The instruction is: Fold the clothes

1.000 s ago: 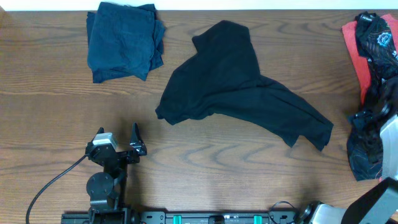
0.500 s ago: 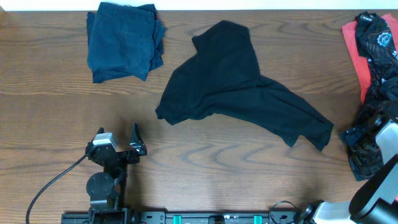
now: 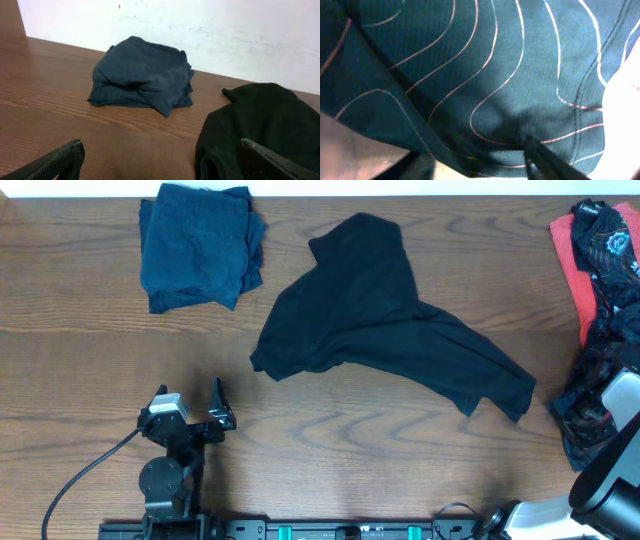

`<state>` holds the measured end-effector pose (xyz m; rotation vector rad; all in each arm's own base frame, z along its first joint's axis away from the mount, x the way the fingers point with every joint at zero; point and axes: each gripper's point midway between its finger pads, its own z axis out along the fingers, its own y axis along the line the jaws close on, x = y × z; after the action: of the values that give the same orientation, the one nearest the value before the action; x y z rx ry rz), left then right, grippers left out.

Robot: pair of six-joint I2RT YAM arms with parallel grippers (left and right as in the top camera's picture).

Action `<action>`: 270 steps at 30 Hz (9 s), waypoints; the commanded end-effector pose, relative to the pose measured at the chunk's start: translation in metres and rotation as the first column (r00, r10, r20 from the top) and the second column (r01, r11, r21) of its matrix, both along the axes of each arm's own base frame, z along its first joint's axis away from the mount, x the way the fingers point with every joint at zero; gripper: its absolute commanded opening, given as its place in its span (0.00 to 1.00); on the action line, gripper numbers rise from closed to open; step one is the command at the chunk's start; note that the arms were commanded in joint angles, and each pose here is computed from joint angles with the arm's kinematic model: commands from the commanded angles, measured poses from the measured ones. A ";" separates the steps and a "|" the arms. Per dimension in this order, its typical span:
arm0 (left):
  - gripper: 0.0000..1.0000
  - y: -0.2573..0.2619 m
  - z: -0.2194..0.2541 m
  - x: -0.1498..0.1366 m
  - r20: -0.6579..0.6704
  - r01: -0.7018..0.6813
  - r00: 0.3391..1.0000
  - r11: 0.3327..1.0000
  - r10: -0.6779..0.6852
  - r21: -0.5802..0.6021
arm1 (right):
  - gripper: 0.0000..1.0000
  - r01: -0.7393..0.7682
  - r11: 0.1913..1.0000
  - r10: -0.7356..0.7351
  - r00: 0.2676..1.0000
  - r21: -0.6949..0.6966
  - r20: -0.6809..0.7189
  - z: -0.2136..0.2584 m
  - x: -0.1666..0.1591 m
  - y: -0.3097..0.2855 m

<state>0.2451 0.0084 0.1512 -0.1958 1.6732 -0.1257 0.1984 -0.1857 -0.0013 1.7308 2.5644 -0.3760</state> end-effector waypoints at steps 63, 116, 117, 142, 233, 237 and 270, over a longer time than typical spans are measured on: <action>0.98 0.001 -0.017 -0.001 -0.053 -0.003 0.999 1.000 0.003 0.003 | 0.99 0.482 0.868 -0.459 0.871 -0.120 0.177 0.147 -0.057 -0.152; 0.98 0.001 -0.017 -0.001 -0.053 -0.003 0.999 1.000 0.003 0.003 | 0.99 -0.362 0.902 0.345 0.932 0.235 0.112 0.036 0.083 0.132; 0.98 0.001 -0.017 -0.001 -0.053 -0.002 0.999 1.000 0.002 0.003 | 0.99 -0.363 0.904 0.346 0.931 0.226 0.114 0.035 0.084 0.131; 0.98 0.001 -0.017 -0.001 -0.053 -0.003 0.999 1.000 0.003 0.003 | 0.48 -0.386 0.883 0.341 0.918 0.267 0.203 0.011 0.086 0.147; 0.98 -0.107 0.142 0.011 -0.402 0.544 0.658 0.771 -0.637 -0.332 | 0.05 -0.425 0.903 0.393 0.766 -0.057 0.508 0.197 0.040 0.131; 0.98 -0.101 0.116 0.019 -0.502 0.467 0.644 0.816 -0.577 -0.339 | 0.08 -0.425 0.903 0.393 0.766 -0.057 0.509 0.197 0.040 0.131; 0.86 -0.149 -0.080 0.039 -0.936 -0.014 0.172 0.950 -0.306 -0.313 | 0.09 -0.423 0.905 0.387 0.776 -0.045 0.498 0.195 0.037 0.132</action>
<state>0.2786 -0.1354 0.0728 -0.3140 3.0605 -0.4222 0.2334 -0.0514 0.1888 1.0452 2.4773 0.1688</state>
